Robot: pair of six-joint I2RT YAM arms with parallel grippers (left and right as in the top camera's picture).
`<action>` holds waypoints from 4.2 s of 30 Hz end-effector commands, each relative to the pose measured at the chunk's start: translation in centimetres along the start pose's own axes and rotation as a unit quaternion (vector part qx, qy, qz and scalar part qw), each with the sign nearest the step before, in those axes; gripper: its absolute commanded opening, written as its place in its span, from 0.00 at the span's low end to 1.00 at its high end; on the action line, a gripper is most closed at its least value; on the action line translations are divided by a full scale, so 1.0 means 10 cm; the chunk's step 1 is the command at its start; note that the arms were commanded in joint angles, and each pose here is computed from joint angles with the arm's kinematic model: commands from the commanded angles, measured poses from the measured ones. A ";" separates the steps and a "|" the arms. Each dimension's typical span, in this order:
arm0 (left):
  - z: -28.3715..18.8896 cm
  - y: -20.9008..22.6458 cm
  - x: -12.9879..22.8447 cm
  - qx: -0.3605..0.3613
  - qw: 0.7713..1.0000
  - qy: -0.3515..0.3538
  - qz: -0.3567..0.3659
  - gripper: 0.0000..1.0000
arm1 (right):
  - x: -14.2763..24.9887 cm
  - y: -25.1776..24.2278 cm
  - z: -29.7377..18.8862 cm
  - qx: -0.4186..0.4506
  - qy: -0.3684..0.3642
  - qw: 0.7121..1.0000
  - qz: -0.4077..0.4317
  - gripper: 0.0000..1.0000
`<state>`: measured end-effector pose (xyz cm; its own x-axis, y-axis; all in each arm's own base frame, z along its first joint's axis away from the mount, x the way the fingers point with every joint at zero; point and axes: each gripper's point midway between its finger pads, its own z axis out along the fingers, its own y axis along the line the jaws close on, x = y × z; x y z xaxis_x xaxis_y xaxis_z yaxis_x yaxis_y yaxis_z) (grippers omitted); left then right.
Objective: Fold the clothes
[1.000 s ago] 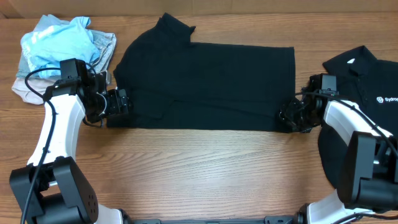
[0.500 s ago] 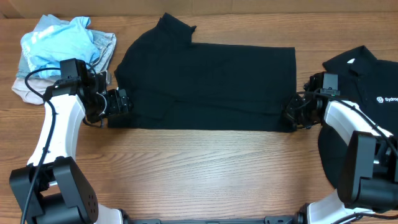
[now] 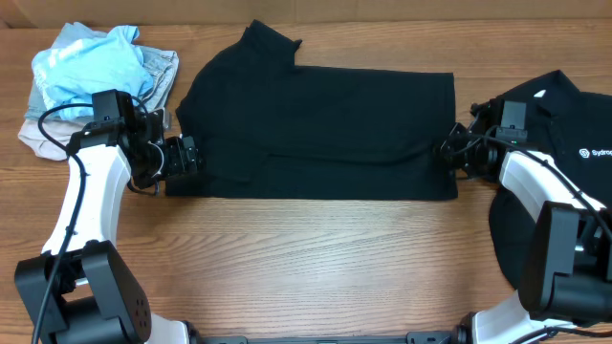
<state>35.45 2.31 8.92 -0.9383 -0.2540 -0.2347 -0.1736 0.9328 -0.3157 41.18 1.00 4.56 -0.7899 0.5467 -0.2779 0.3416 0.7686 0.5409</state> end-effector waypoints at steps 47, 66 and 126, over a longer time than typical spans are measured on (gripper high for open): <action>1.00 -1.07 0.34 0.045 0.948 0.060 0.310 0.49 | -0.32 0.00 -0.10 0.021 -0.065 0.995 0.066 0.06; 1.41 -1.34 0.22 0.067 0.947 0.021 0.312 0.04 | -0.28 -0.02 -0.10 0.026 -0.057 0.996 0.070 0.06; 0.92 -0.36 0.07 -0.127 0.984 0.090 0.092 0.71 | 0.52 -0.71 -0.29 0.167 0.099 0.979 0.066 0.08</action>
<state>39.22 -5.90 2.54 -0.9897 0.0734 -0.1227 0.0800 0.9956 -0.0495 32.60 -2.65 0.83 -0.7931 0.6086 -0.0236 0.5833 0.7701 0.2584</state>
